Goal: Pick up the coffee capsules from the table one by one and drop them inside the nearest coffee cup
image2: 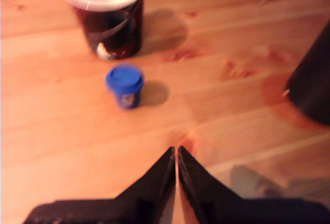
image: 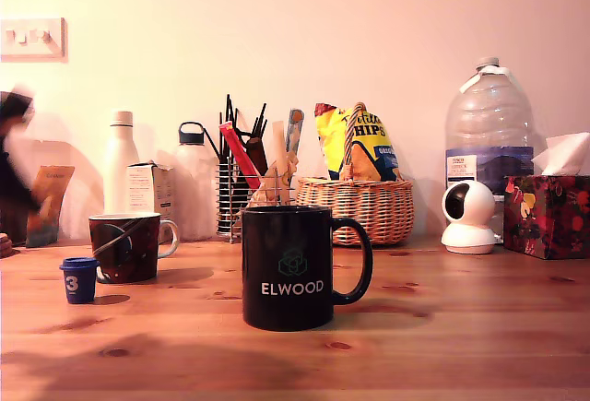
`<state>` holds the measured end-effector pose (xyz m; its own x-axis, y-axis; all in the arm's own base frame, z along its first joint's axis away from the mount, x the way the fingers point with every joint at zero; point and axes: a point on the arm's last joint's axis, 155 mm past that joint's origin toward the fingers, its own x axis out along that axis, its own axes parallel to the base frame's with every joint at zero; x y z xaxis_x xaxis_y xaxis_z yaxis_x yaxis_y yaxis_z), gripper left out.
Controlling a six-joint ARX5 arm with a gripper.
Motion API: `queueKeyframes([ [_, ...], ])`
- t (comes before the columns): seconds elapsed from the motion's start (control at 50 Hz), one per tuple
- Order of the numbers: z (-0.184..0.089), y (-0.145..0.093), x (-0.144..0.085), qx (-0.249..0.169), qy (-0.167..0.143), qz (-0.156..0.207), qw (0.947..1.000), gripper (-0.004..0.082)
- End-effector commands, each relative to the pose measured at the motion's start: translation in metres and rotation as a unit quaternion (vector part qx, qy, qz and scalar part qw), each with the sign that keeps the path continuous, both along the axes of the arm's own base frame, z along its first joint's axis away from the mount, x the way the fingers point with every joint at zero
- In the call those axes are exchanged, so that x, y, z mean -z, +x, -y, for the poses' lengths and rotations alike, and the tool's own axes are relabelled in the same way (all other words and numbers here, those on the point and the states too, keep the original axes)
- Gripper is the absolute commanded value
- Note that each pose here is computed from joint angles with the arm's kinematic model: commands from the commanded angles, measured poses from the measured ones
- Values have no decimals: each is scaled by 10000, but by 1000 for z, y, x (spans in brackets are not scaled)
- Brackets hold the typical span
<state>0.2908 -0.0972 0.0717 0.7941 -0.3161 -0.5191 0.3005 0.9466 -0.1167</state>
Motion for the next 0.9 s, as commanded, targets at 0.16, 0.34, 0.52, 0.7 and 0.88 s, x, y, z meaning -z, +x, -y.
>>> queueKeyframes([
  [0.16, -7, -8, 14, -105, -42, 249, 9996, -12],
  [0.34, -7, -10, 16, -140, -103, 341, 9993, 127],
  [0.52, -9, -8, 13, -231, -154, 394, 9988, 790],
  [0.7, -9, -6, 10, -226, -168, 482, 9984, 789],
  [0.88, -9, -7, 11, -209, -151, 513, 9984, 789],
])
